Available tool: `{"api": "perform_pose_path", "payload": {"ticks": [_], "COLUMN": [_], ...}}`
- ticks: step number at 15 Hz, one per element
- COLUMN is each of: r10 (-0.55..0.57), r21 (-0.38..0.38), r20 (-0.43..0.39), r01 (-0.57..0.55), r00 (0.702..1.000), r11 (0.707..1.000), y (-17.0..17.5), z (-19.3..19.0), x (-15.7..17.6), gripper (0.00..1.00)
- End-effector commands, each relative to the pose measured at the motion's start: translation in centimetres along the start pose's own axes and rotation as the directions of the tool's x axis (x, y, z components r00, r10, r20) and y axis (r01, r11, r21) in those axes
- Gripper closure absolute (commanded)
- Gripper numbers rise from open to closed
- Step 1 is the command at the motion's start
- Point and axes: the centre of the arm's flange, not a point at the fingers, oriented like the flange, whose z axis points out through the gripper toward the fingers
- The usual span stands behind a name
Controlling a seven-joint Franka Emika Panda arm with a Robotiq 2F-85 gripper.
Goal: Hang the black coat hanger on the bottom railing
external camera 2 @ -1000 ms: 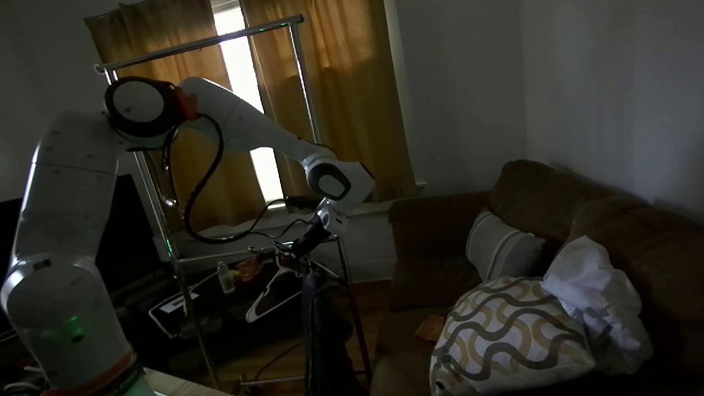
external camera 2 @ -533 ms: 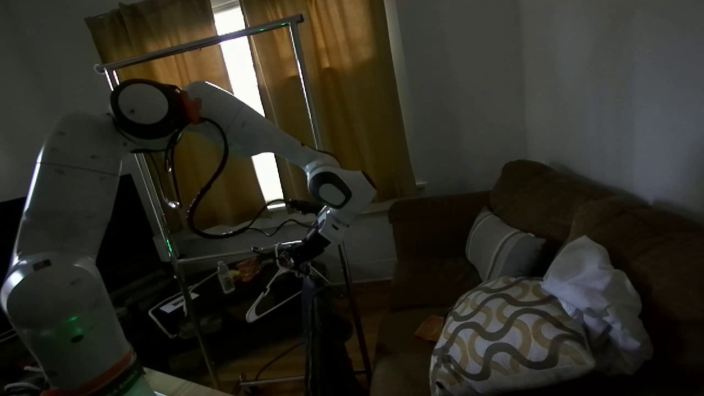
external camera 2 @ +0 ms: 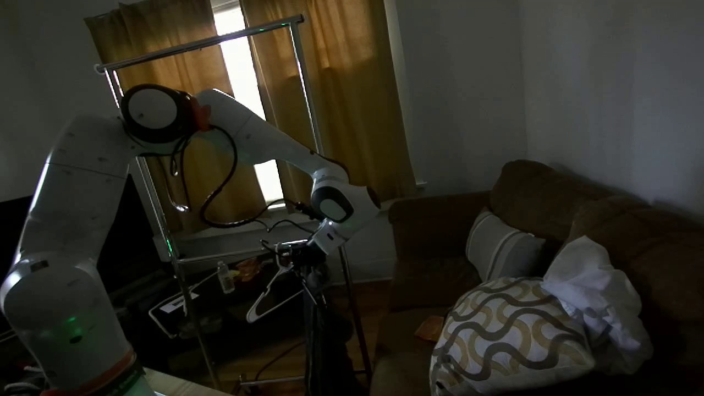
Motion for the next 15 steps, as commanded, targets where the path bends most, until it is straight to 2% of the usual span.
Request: {"api": "perform_pose_path", "payload": {"ticks": [1, 4, 5, 11, 15], "r10": [0.011, 0.024, 0.025, 0.119, 0.216], "r21": [-0.001, -0.003, -0.003, -0.091, -0.128], "r20": [0.009, 0.015, 0.015, 0.111, 0.198], "r01": [-0.011, -0.024, -0.025, -0.109, -0.194], "r00": [1.0, 1.0, 1.0, 0.987, 0.956], "r11": [1.0, 1.0, 1.0, 0.99, 0.973], "y": [-0.2, -0.3, -0.3, -1.1, -2.2], "z": [0.2, 0.4, 0.4, 3.3, 5.2], "x": [0.0, 0.0, 0.0, -1.1, -2.1], "gripper": [0.91, 0.91, 0.98, 0.98, 0.98]}}
